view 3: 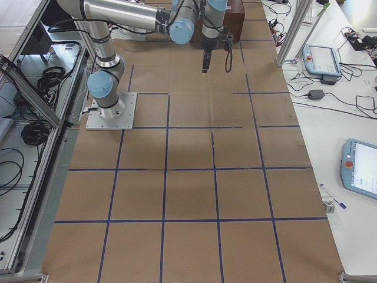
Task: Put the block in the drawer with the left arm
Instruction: 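Pull the drawer open away from the cabinet with the left gripper, then release the handle and move the left gripper above the yellow cube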
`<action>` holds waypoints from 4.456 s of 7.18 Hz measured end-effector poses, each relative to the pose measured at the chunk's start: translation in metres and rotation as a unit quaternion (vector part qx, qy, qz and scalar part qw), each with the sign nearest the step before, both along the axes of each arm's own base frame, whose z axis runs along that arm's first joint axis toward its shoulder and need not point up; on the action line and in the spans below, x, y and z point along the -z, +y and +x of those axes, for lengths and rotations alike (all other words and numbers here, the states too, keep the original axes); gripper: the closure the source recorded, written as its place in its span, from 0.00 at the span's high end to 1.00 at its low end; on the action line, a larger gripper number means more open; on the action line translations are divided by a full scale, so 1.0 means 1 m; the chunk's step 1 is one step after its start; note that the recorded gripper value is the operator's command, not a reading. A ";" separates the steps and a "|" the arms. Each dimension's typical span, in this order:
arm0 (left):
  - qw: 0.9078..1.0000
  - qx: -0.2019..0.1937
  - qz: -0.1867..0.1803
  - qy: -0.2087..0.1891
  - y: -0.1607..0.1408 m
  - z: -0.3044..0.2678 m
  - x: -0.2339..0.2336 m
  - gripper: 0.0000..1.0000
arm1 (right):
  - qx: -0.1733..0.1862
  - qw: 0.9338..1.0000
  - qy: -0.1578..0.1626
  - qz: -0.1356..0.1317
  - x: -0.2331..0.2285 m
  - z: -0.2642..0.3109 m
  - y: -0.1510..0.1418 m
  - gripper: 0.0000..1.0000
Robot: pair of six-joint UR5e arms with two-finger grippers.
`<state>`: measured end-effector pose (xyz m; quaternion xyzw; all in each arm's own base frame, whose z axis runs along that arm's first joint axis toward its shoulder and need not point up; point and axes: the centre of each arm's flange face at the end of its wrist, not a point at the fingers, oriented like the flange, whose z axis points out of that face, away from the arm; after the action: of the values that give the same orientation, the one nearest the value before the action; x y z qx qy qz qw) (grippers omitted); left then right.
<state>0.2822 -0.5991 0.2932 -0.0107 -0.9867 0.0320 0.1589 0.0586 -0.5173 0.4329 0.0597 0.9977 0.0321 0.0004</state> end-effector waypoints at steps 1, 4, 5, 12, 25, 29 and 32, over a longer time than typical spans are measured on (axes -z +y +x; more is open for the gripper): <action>1.000 0.001 -0.003 -0.003 -0.003 0.007 -0.002 0.99 | 0.000 1.000 0.000 0.000 0.000 0.000 0.000 1.00; 1.000 -0.003 -0.004 -0.005 -0.004 0.022 0.000 0.99 | 0.000 1.000 0.000 0.000 0.000 0.000 0.000 1.00; 1.000 -0.001 -0.003 -0.008 -0.003 0.025 0.001 0.99 | 0.000 1.000 0.000 0.001 0.001 0.000 0.000 1.00; 0.999 0.005 0.000 -0.037 0.004 0.058 -0.003 0.99 | 0.000 1.000 0.000 0.000 0.000 0.000 0.000 1.00; 0.991 0.018 -0.032 -0.129 -0.034 0.110 -0.074 0.99 | 0.000 1.000 0.000 0.001 0.001 0.000 0.000 1.00; 0.989 0.010 -0.023 -0.146 -0.078 0.182 -0.053 0.99 | 0.000 1.000 0.000 0.001 0.001 0.000 0.000 1.00; 0.990 0.020 -0.017 -0.140 -0.101 0.220 -0.031 0.99 | 0.000 1.000 0.000 0.000 0.000 0.000 0.000 1.00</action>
<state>0.5021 -0.6998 0.3244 -0.0373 -0.9981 0.0440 0.0196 0.0586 -0.5173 0.4329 0.0597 0.9977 0.0321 0.0004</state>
